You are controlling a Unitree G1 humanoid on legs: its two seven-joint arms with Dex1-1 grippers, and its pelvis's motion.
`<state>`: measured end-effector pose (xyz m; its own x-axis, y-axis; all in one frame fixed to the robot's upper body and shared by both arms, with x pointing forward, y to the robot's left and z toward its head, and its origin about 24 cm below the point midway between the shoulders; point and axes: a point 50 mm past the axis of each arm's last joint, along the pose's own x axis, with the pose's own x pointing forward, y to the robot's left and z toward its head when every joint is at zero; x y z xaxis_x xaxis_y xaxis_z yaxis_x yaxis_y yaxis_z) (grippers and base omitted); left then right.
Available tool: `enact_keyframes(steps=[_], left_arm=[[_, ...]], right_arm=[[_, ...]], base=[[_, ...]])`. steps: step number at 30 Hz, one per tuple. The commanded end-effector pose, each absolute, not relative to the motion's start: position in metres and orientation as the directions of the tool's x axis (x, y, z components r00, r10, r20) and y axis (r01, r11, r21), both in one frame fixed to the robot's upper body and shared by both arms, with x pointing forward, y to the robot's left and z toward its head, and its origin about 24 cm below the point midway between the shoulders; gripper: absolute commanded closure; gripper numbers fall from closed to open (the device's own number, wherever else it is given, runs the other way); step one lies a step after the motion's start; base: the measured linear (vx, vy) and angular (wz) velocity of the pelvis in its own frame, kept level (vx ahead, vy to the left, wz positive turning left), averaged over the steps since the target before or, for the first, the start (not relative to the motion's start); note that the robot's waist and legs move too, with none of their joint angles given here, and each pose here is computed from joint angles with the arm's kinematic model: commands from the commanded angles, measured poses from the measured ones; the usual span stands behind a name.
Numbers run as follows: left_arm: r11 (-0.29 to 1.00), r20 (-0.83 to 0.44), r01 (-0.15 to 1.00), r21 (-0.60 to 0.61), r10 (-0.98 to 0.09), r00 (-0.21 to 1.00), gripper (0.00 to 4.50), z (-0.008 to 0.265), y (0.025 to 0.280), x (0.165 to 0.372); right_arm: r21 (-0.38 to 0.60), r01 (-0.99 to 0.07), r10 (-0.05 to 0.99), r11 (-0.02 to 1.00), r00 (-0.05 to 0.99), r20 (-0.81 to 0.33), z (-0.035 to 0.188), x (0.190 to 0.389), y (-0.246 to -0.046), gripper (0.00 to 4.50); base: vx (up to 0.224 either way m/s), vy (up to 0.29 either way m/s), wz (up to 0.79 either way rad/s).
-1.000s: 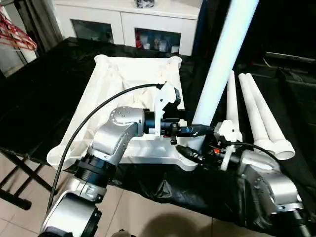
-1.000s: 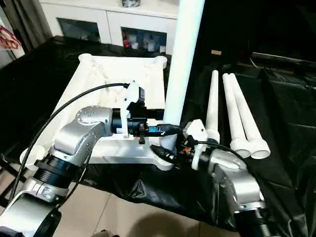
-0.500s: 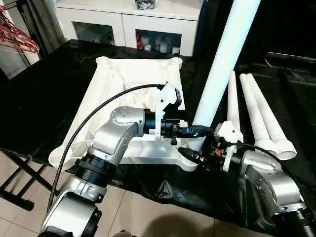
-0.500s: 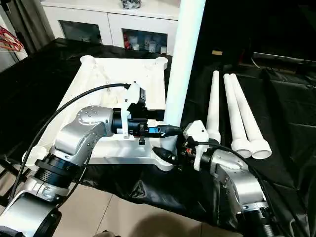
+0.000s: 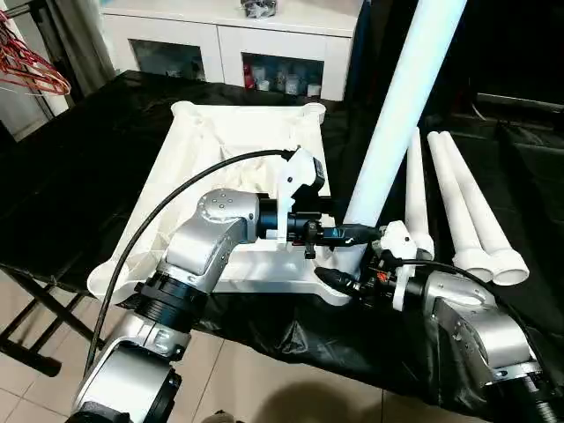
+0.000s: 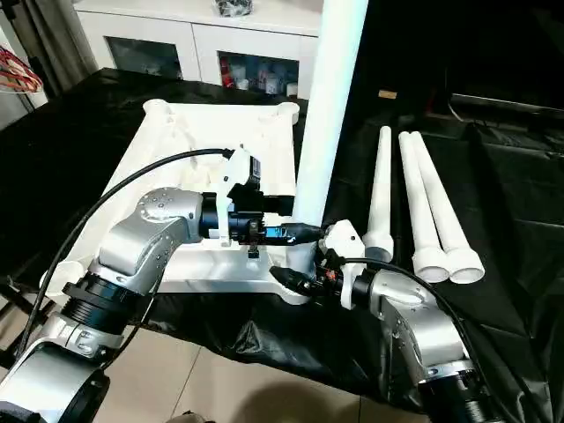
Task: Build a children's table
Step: Insert table leg to table base
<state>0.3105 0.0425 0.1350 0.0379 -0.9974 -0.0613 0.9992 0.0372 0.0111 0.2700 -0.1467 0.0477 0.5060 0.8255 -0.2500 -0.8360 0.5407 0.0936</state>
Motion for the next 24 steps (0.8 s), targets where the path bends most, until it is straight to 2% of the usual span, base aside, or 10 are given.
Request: enact_keyframes(steps=[1, 4, 5, 6, 8, 12, 24], left_arm=[[0.026, -0.139, 0.999, -0.030, -0.990, 0.022, 2.61, 0.121, 0.043, 0.310], [0.087, -0.187, 0.996, -0.011, -0.979, 0.084, 2.61, 0.116, 0.045, 0.315], [0.090, -0.198, 0.996, -0.023, -0.977, 0.083, 2.05, 0.114, 0.047, 0.316], [0.091, -0.187, 0.995, -0.042, -0.979, 0.081, 1.92, 0.114, 0.049, 0.315], [0.095, -0.185, 0.995, -0.023, -0.979, 0.089, 1.92, 0.114, 0.051, 0.315], [0.129, -0.193, 0.991, 0.032, -0.972, 0.132, 1.46, 0.113, 0.060, 0.318], [0.117, -0.301, 0.993, 0.008, -0.947, 0.114, 1.45, 0.095, 0.102, 0.307]], right_arm=[[0.085, -0.827, 0.810, 0.556, 0.517, -0.276, 0.047, 0.272, -0.151, 1.88], [0.091, -0.826, 0.811, 0.556, 0.517, -0.273, 0.046, 0.271, -0.150, 1.91], [0.093, -0.824, 0.811, 0.559, 0.519, -0.271, 0.045, 0.271, -0.150, 1.91], [0.100, -0.817, 0.807, 0.567, 0.528, -0.267, 0.044, 0.272, -0.150, 1.91], [0.115, -0.808, 0.803, 0.578, 0.538, -0.256, 0.043, 0.272, -0.150, 1.91], [0.138, -0.795, 0.798, 0.590, 0.550, -0.246, 0.041, 0.272, -0.150, 1.92], [0.164, -0.773, 0.782, 0.612, 0.563, -0.268, 0.030, 0.271, -0.151, 1.92]], base=[[0.000, 0.000, 0.00], [0.000, 0.000, 0.00], [0.000, 0.000, 0.00], [0.000, 0.000, 0.00], [0.000, 0.000, 0.00], [0.000, 0.000, 0.00], [0.000, 0.000, 0.00]])
